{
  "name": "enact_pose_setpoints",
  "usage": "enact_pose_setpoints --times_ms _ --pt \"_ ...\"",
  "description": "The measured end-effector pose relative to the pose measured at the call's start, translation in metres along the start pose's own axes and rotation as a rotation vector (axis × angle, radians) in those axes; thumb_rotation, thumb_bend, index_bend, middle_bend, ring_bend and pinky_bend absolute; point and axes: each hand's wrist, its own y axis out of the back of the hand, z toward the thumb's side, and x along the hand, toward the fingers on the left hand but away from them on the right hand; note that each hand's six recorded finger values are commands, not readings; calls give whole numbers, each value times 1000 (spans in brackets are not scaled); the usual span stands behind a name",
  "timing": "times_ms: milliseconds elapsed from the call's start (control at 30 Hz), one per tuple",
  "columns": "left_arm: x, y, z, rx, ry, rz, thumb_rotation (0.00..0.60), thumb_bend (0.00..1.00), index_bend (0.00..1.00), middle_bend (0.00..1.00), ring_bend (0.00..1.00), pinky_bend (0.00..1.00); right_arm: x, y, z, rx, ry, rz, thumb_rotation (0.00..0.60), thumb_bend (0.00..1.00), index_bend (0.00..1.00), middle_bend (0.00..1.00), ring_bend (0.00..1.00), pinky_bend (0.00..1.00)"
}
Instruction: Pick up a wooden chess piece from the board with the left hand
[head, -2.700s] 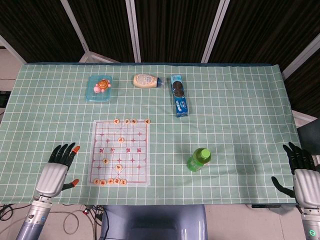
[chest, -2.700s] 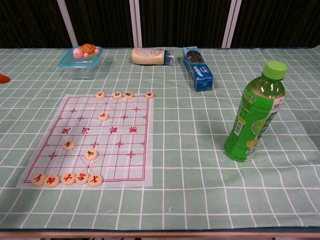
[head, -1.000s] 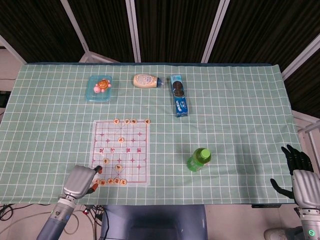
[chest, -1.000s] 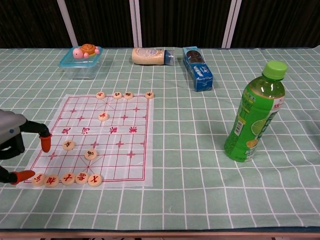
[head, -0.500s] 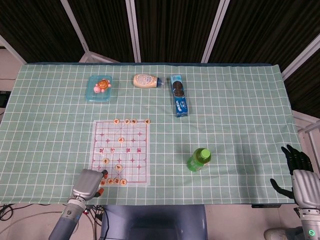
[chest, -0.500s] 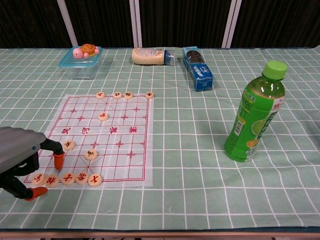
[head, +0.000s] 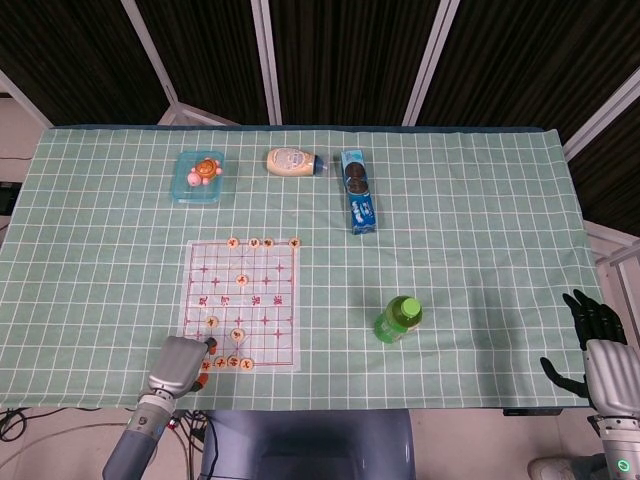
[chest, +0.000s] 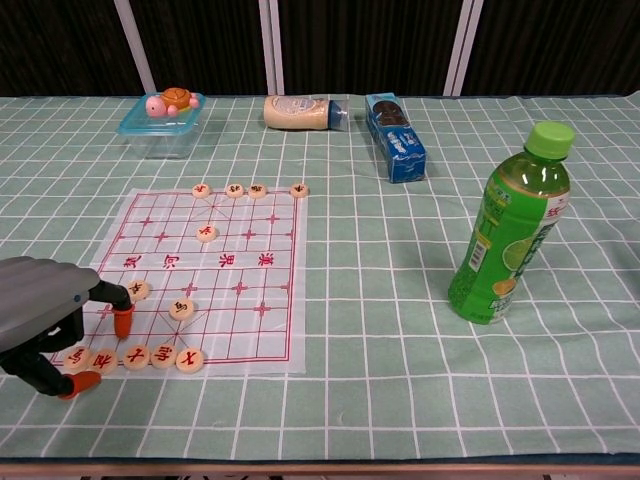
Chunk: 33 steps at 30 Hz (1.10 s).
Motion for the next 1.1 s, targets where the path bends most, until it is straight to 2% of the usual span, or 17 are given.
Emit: enact_pose_setpoints --times_ms 633,1100 --pt "3 -7 -1 6 7 -13 600 248 450 1000 1000 1000 0 1 -1 -2 -3 -2 600 304 0 0 0 0" --pt "5 -9 -1 2 7 -13 600 291 505 1000 1000 1000 0 1 0 -7 1 -6 600 304 0 0 0 0"
